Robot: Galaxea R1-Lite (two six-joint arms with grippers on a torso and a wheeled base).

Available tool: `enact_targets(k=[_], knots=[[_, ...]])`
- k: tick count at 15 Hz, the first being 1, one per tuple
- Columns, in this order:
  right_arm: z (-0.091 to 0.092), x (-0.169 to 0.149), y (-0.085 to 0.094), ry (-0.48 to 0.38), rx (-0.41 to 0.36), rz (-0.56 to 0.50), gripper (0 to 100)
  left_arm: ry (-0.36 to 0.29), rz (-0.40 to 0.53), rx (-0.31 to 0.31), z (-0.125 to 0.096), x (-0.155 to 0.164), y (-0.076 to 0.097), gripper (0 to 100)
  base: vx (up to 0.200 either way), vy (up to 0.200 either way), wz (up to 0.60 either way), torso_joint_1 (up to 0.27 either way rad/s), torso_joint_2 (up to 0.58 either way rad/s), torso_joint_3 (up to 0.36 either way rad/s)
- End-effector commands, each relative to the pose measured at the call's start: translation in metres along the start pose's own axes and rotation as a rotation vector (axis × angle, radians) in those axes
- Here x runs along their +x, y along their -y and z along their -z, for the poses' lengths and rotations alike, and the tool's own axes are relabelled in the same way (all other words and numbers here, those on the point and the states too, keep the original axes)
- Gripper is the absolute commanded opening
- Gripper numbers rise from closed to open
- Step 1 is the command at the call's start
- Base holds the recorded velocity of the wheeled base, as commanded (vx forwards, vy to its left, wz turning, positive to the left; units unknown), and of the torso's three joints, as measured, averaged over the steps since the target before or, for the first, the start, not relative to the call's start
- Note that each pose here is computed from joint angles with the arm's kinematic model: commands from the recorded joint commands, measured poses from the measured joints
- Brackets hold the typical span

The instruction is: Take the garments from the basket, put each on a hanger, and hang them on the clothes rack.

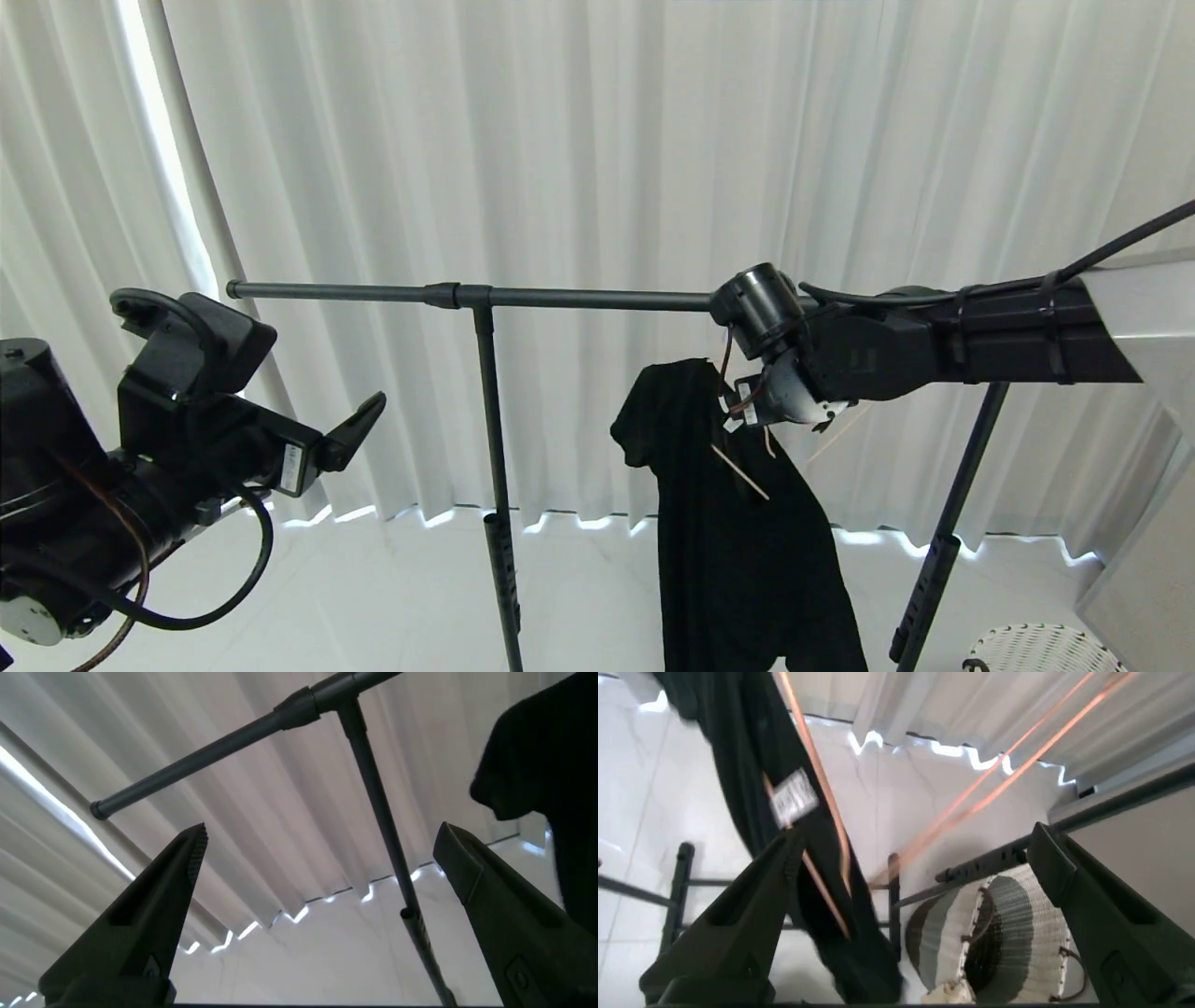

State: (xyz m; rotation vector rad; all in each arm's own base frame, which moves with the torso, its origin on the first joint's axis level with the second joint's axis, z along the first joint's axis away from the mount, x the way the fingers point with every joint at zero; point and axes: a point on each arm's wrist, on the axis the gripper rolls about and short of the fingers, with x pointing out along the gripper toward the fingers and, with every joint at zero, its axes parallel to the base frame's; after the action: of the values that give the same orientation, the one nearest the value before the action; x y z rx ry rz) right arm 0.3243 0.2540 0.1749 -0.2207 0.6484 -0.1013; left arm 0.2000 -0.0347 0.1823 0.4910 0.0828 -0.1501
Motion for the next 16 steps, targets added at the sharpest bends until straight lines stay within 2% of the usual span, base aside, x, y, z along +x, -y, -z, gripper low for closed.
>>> enact_targets(k=[1,3,5,8,9,11,13,15,16], knots=[[-0.015,-0.037,0.02,0.047,0.032,-0.026,100,0.009,-0.013,-0.002,-0.001,-0.003,-0.002,100,0.0,0.0,0.0,0.0,0.0,0.0],[-0.021,-0.069,0.046,0.053,0.041,-0.038,100,-0.007,-0.035,-0.005,0.002,-0.004,-0.007,100,0.0,0.0,0.0,0.0,0.0,0.0],[-0.016,-0.109,0.083,0.014,0.012,-0.056,100,-0.057,-0.083,-0.012,0.014,-0.006,-0.015,100,0.0,0.0,0.0,0.0,0.0,0.0],[0.018,-0.152,0.149,-0.082,-0.039,0.011,100,-0.099,-0.15,-0.022,0.023,-0.01,-0.027,100,0.0,0.0,0.0,0.0,0.0,0.0],[0.028,-0.158,0.165,-0.098,-0.048,0.032,100,-0.098,-0.161,-0.022,0.023,-0.012,-0.029,100,0.0,0.0,0.0,0.0,0.0,0.0],[0.06,-0.177,0.207,-0.109,-0.103,0.089,100,-0.09,-0.185,-0.023,0.022,-0.016,-0.033,100,0.0,0.0,0.0,0.0,0.0,0.0],[0.078,-0.185,0.228,-0.095,-0.132,0.128,100,-0.084,-0.193,-0.023,0.021,-0.019,-0.034,100,-0.2,0.0,0.0,0.002,0.0,-0.005],[0.084,-0.184,0.246,-0.095,-0.136,0.209,100,-0.106,-0.21,-0.03,0.026,-0.021,-0.036,100,-0.2,0.0,0.0,0.017,0.01,0.0],[0.085,-0.184,0.256,-0.092,-0.132,0.258,100,-0.145,-0.231,-0.071,0.036,-0.024,-0.037,100,-0.2,0.0,0.0,0.002,0.0,0.002]])
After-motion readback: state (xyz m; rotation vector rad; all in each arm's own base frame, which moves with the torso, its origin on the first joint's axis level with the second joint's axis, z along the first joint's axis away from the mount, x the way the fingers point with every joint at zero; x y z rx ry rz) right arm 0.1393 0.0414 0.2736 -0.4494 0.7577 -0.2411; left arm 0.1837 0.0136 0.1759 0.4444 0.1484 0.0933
